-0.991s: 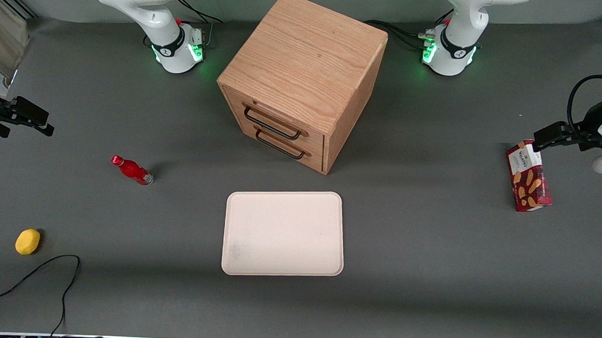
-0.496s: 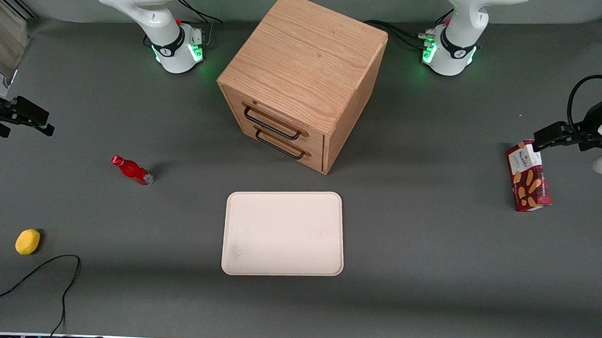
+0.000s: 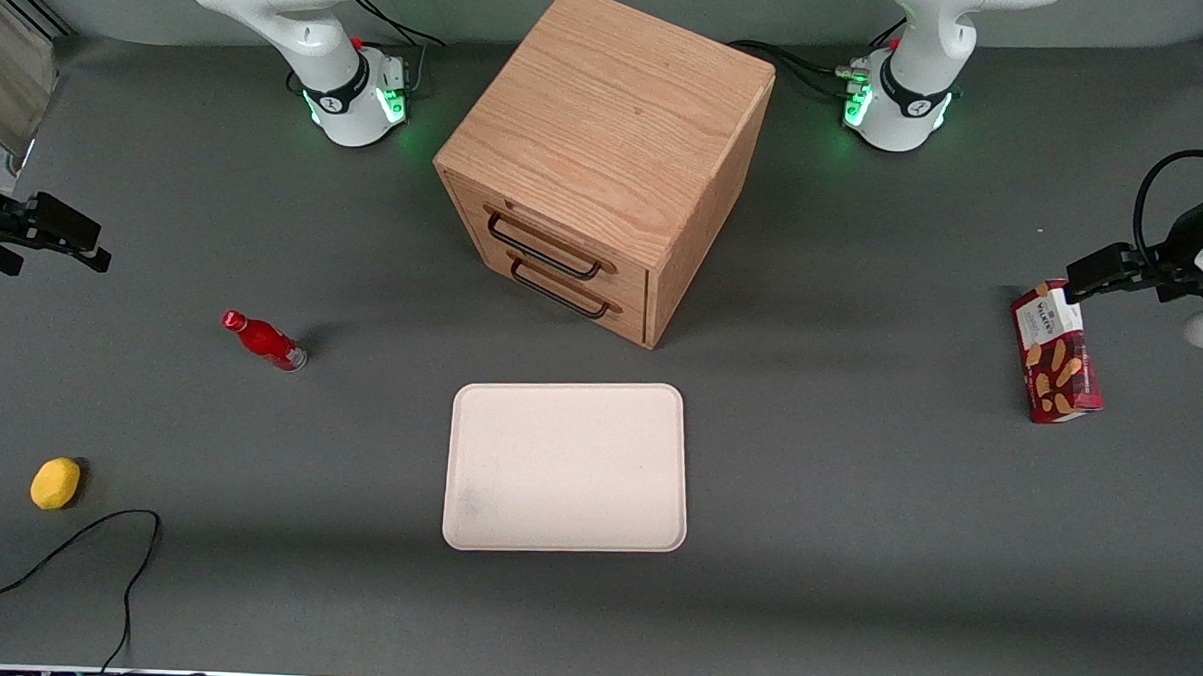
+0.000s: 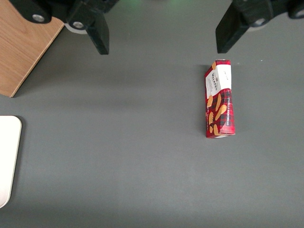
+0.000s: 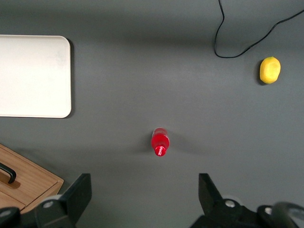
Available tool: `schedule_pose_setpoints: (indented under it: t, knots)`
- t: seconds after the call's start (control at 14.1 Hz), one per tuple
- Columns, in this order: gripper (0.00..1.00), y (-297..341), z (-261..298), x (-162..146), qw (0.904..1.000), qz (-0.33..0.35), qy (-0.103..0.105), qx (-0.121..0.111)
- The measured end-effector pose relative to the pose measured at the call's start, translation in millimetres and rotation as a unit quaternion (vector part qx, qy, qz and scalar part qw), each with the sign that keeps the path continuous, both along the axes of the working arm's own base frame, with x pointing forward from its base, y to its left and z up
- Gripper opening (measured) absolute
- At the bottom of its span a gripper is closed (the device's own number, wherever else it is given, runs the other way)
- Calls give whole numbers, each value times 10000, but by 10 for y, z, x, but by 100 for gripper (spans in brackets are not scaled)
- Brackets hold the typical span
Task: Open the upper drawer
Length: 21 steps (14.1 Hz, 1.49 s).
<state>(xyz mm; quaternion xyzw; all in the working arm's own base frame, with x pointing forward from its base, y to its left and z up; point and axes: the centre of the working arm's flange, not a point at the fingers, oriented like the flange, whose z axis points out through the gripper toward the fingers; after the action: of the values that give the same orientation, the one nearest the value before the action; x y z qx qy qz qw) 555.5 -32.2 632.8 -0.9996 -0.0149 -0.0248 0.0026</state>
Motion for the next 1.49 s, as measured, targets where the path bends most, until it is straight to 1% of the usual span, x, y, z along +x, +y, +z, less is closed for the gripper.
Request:
schedule_pose_setpoints:
  t: [0.21,0.5,0.64,0.78,1.13,1.35,1.49]
  knots:
    - [100,157,-71,48,9999,138,49,-6]
    - [100,628,-253,198,9985,538,25,-32]
    - [100,849,-295,253,9974,720,-86,-38]
    - [100,1120,-300,254,9954,948,-154,-37]
    - [100,1876,-246,160,9871,1583,-248,-28]
    - [100,2228,-292,121,9820,1876,-230,-37]
    - [100,2536,-316,49,9762,2157,-230,-41]
